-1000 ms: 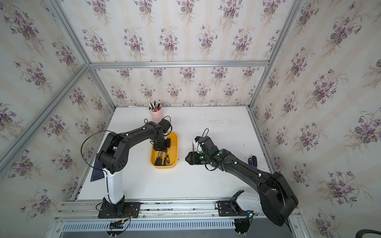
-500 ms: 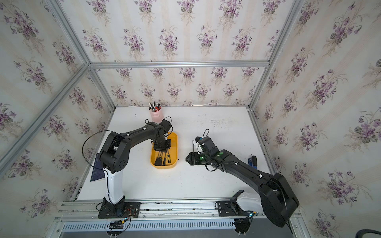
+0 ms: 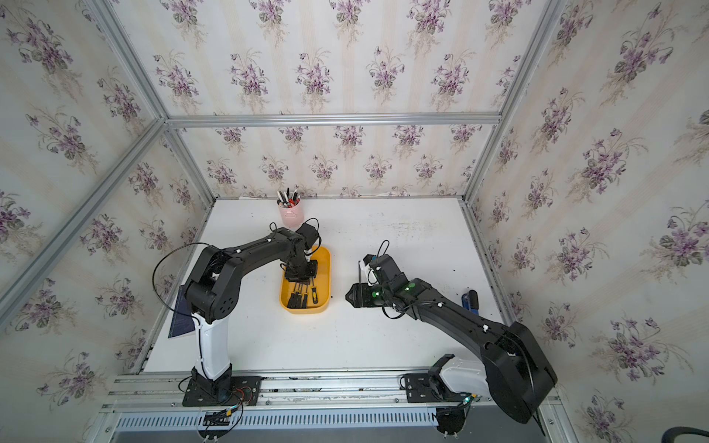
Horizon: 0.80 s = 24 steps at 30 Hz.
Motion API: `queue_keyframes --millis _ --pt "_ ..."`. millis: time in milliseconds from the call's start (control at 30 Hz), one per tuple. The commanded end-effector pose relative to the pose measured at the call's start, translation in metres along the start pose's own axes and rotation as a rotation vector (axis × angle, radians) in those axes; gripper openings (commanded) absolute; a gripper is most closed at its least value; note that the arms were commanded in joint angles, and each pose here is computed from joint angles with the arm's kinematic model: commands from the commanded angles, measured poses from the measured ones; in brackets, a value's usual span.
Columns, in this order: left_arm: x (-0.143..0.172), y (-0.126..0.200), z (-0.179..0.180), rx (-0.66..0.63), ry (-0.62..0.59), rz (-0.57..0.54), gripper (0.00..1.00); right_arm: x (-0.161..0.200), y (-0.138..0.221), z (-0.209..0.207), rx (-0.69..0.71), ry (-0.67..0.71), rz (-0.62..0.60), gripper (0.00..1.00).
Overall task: Put the file tool into the storage box
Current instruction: Adjust the file tool in the storage box, then pick up the file tool from the center of the board.
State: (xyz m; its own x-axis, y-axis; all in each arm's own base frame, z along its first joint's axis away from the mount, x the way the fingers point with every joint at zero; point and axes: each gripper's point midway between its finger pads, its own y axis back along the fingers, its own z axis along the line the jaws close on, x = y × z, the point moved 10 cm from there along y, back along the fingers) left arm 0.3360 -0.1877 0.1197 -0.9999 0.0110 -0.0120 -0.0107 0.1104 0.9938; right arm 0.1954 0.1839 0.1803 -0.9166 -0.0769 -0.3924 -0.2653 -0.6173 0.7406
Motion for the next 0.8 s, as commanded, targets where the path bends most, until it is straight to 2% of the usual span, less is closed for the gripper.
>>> queue_keyframes --millis 0,133,267,500,767 --pt "0.0 0.008 0.001 -0.006 0.002 -0.025 0.18 -0.001 0.003 0.0 0.021 -0.007 -0.014 0.68" --pt "-0.001 0.019 -0.001 0.004 0.003 -0.05 0.26 -0.003 0.002 0.0 0.032 -0.012 -0.017 0.68" --pt "-0.001 0.03 -0.001 0.009 0.002 -0.062 0.28 -0.003 0.003 -0.001 0.05 -0.02 -0.019 0.68" --pt "0.001 0.075 -0.004 0.053 0.006 -0.132 0.29 -0.015 -0.002 -0.012 0.235 -0.076 0.012 0.66" --pt "0.007 0.13 -0.012 0.177 -0.024 -0.213 0.36 -0.028 -0.027 -0.021 0.381 -0.116 0.1 0.57"
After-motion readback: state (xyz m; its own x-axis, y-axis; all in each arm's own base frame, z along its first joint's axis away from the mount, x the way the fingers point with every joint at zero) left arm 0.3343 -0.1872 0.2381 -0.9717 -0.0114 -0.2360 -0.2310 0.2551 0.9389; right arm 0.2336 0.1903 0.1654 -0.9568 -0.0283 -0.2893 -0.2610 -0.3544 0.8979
